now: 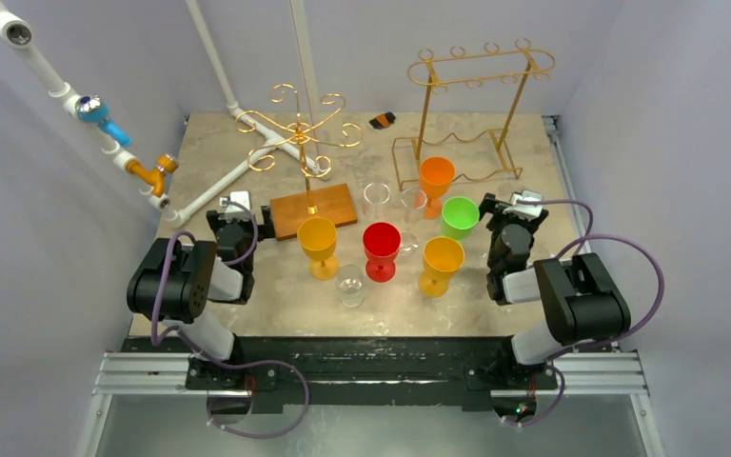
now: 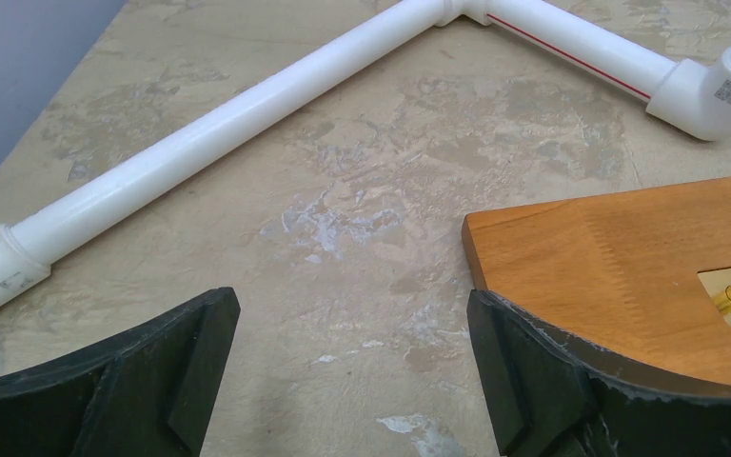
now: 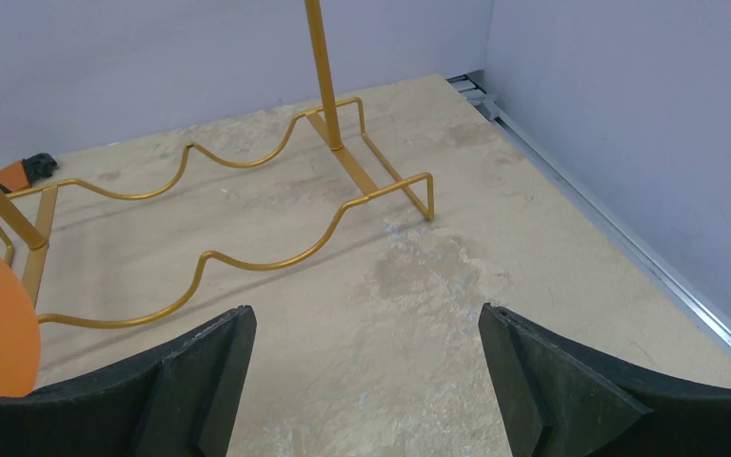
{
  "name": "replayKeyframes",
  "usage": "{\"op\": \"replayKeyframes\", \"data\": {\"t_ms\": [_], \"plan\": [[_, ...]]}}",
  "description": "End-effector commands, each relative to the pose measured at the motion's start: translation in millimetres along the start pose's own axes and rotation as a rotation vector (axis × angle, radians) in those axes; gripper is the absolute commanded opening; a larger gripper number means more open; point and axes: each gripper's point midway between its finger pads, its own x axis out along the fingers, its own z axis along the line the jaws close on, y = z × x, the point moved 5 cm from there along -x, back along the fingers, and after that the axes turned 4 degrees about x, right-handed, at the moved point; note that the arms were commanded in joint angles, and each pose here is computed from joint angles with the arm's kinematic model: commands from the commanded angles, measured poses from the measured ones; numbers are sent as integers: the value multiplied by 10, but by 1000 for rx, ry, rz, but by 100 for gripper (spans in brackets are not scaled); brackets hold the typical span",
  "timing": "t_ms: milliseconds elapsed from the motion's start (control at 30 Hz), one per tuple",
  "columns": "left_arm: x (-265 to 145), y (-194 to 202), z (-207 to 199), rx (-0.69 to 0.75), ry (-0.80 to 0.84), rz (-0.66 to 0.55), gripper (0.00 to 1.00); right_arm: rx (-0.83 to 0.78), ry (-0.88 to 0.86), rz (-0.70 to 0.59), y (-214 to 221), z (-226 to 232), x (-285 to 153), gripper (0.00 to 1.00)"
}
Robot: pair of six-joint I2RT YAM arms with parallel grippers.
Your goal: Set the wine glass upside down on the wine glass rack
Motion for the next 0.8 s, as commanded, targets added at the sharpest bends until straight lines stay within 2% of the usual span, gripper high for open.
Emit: {"op": "replayKeyframes", "data": {"t_ms": [0, 167, 300, 400, 500, 600, 700, 733, 767], "plan": [[47, -84, -33, 5, 16, -29, 100, 16, -6, -50, -119, 36, 33, 99], [49, -88, -35, 5, 17, -31, 100, 14, -7, -47, -115, 42, 39, 99], [42, -200, -121, 27, 110, -54, 100, 16, -6, -48, -116, 36, 34, 99], [99, -313, -194, 97, 195, 23, 100, 11, 42, -54, -135, -28, 27, 99], [130, -441, -197, 120, 223, 127, 100, 1, 0, -68, -181, -7, -36, 99], [54, -534, -167, 112, 298, 178, 100, 30, 41, -113, -409, -59, -182, 99], [-41, -708, -80, 67, 341, 212, 100, 146, 124, -7, -715, -23, -173, 99], [-106, -738, -53, 42, 380, 235, 100, 189, 134, -8, -833, 2, -171, 99], [-158, -825, -23, 21, 409, 235, 100, 311, 173, -13, -909, 18, -166, 99]]}}
